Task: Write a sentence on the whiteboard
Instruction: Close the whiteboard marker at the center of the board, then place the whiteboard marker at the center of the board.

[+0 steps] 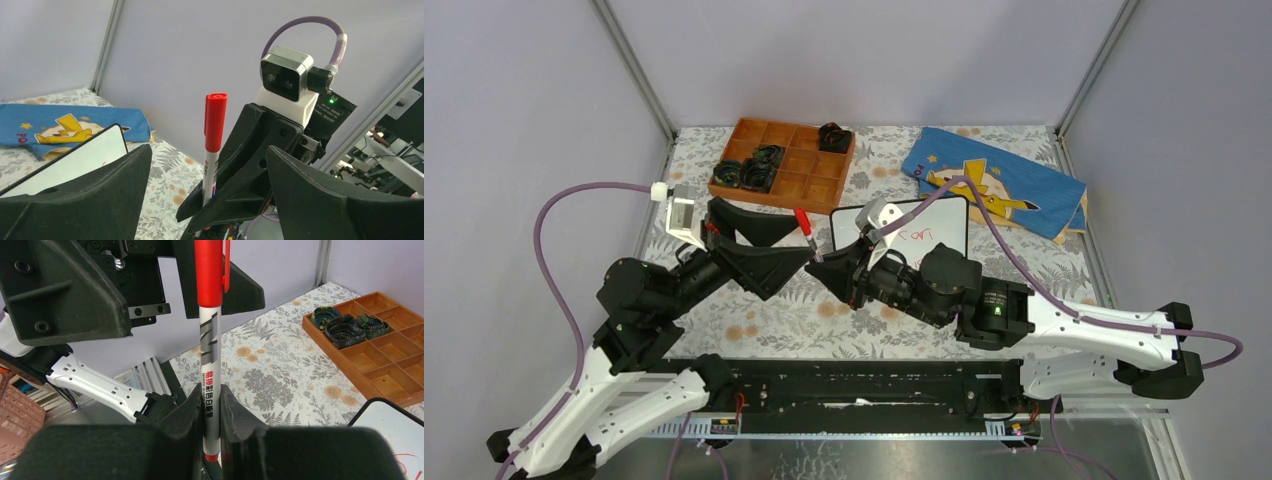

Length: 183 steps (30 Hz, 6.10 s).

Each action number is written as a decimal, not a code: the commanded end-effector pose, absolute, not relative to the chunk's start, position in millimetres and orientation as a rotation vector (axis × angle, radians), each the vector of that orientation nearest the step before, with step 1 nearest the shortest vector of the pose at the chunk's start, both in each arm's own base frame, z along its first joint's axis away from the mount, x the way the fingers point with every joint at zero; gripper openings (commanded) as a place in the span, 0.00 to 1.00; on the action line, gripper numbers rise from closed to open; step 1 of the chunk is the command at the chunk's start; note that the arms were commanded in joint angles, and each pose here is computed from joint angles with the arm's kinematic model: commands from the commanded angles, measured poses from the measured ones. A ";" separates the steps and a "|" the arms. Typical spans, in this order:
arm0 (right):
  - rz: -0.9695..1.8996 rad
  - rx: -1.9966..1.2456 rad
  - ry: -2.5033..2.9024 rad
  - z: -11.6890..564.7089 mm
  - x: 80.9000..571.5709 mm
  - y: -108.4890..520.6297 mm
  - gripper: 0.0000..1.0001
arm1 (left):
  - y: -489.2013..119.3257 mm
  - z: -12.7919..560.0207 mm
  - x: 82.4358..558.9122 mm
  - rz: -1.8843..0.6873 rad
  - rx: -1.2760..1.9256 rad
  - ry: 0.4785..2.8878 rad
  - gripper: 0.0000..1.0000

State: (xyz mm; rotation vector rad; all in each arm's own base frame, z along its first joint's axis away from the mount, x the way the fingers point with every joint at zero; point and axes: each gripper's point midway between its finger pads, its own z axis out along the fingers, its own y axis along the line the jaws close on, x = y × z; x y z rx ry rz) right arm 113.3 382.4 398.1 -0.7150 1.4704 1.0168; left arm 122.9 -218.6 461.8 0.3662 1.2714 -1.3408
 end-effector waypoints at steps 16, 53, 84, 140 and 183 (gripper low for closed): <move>1.045 -0.625 1.441 400.7 118.6 373.5 0.00 | -240.4 430.5 141.0 -1.384 0.313 1.400 0.46; 0.844 -0.587 1.617 333.1 134.2 327.6 0.94 | -181.3 320.2 205.7 -0.794 -0.014 1.801 0.00; 0.630 -0.394 1.695 265.9 153.6 237.6 0.92 | -126.6 37.5 285.1 -0.292 -0.241 2.707 0.01; 0.618 -0.371 1.709 268.8 157.1 245.7 0.91 | -127.3 8.0 283.2 -0.264 -0.223 2.757 0.27; 0.605 -0.367 1.718 269.6 157.4 241.9 0.90 | -124.6 38.7 290.0 -0.201 -0.210 2.639 0.56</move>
